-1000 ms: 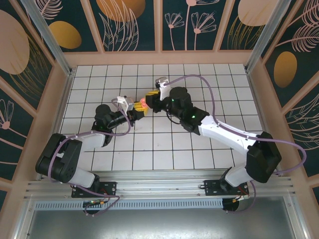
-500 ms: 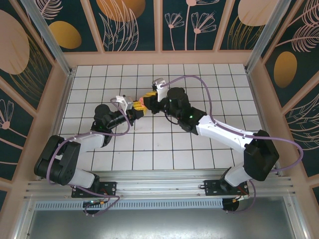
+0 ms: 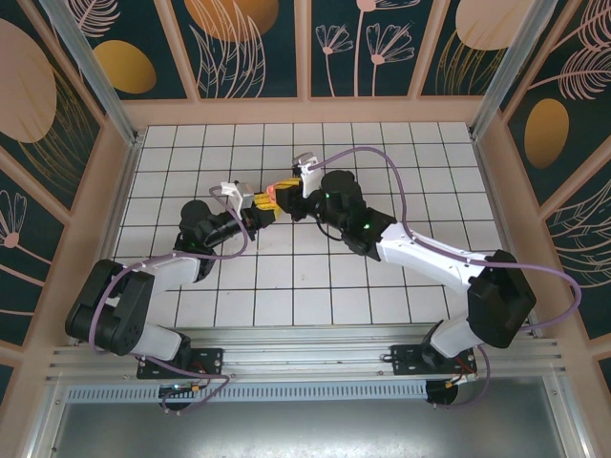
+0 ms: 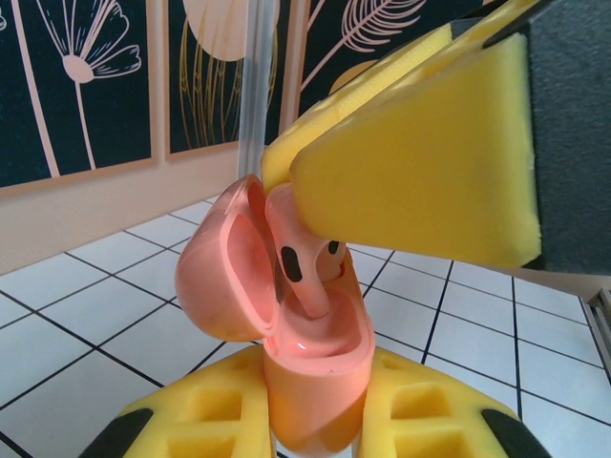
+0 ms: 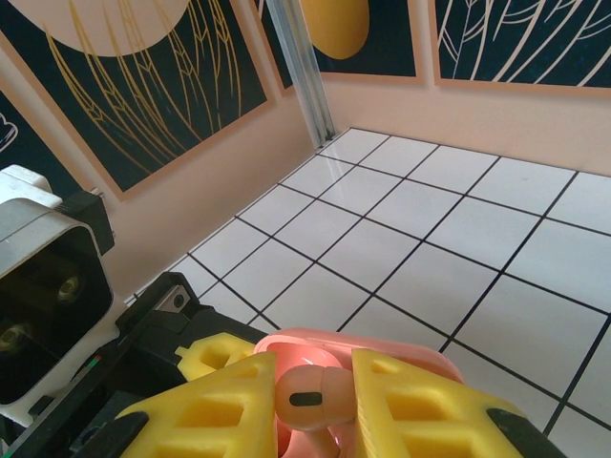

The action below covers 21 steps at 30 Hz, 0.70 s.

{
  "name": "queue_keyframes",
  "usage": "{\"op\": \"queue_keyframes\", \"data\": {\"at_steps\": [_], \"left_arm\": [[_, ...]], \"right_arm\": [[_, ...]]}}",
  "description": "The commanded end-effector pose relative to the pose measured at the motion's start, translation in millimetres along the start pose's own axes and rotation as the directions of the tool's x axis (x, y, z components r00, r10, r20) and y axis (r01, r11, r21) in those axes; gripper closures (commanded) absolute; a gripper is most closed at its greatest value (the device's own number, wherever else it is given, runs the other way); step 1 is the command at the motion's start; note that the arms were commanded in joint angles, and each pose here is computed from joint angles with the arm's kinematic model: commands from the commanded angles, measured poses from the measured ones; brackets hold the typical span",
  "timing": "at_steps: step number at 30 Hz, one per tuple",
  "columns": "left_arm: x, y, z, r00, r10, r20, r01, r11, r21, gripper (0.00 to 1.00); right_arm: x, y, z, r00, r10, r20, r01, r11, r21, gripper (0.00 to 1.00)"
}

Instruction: Insert the wireless bluetooth earbuds into the charging case

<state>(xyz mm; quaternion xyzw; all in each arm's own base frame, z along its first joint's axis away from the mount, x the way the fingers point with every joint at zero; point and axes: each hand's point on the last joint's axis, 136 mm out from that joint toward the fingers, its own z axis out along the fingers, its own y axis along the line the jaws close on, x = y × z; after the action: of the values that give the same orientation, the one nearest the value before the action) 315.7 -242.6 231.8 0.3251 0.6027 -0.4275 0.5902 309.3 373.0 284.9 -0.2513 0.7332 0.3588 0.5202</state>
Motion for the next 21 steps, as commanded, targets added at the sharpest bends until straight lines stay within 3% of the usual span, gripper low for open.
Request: {"op": "queue_keyframes", "data": {"at_steps": [1, 21], "left_arm": [[-40.3, -5.4, 0.6, 0.992, 0.074, 0.105, -0.074, 0.997, -0.007, 0.94], [-47.9, -5.0, -2.3, 0.988, 0.103, 0.112, -0.1, 0.994, -0.033, 0.94]], "right_arm": [[2.6, 4.6, -9.1, 1.0, -0.012, -0.006, 0.012, 1.0, -0.009, 0.77], [17.1, 8.3, -11.4, 0.998, -0.021, -0.065, 0.02, 1.0, -0.023, 0.73]]}}
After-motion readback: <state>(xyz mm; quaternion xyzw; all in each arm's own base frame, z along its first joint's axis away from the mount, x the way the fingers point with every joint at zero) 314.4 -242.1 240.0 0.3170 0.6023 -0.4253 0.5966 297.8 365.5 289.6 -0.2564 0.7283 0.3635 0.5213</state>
